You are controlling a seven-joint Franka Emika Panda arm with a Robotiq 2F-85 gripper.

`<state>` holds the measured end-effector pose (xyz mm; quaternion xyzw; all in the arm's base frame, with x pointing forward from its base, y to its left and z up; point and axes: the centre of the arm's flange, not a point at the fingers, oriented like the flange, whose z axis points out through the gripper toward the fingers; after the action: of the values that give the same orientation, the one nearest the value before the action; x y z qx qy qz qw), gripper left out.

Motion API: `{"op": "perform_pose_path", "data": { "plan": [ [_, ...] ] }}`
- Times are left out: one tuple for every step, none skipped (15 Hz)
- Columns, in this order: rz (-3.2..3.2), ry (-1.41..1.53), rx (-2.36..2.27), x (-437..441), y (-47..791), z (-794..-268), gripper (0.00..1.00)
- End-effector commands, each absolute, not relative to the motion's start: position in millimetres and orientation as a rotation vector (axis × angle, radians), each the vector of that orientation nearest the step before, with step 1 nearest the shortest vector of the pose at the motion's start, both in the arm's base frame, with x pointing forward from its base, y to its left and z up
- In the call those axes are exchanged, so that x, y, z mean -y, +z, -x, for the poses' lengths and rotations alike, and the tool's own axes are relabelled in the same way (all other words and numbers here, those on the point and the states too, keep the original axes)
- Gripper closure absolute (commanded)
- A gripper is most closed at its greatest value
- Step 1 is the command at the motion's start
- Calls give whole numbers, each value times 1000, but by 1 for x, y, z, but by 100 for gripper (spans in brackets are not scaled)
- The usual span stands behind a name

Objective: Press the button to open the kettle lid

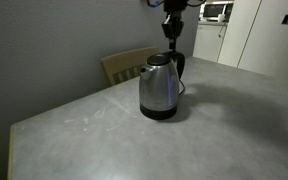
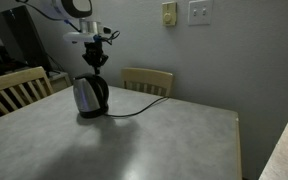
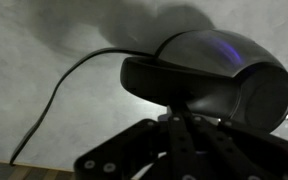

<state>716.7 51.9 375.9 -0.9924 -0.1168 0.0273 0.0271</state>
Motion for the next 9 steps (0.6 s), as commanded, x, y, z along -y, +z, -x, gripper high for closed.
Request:
{"op": "perform_pose_path", "data": {
  "plan": [
    [3060, 116, 340, -57, 382, -709, 100],
    [3060, 119, 339, -58, 382, -709, 100],
    [3059, 123, 336, -59, 382, -709, 100],
    [3057, 128, 332, -59, 381, -709, 100],
    [3054, 135, 326, -59, 380, -709, 100],
    [3050, 141, 320, -58, 379, -709, 100],
    [3045, 147, 311, -58, 378, -709, 100],
    [3042, 158, 300, -59, 377, -708, 100],
    [3040, 169, 293, -59, 376, -708, 100]
  ]
}}
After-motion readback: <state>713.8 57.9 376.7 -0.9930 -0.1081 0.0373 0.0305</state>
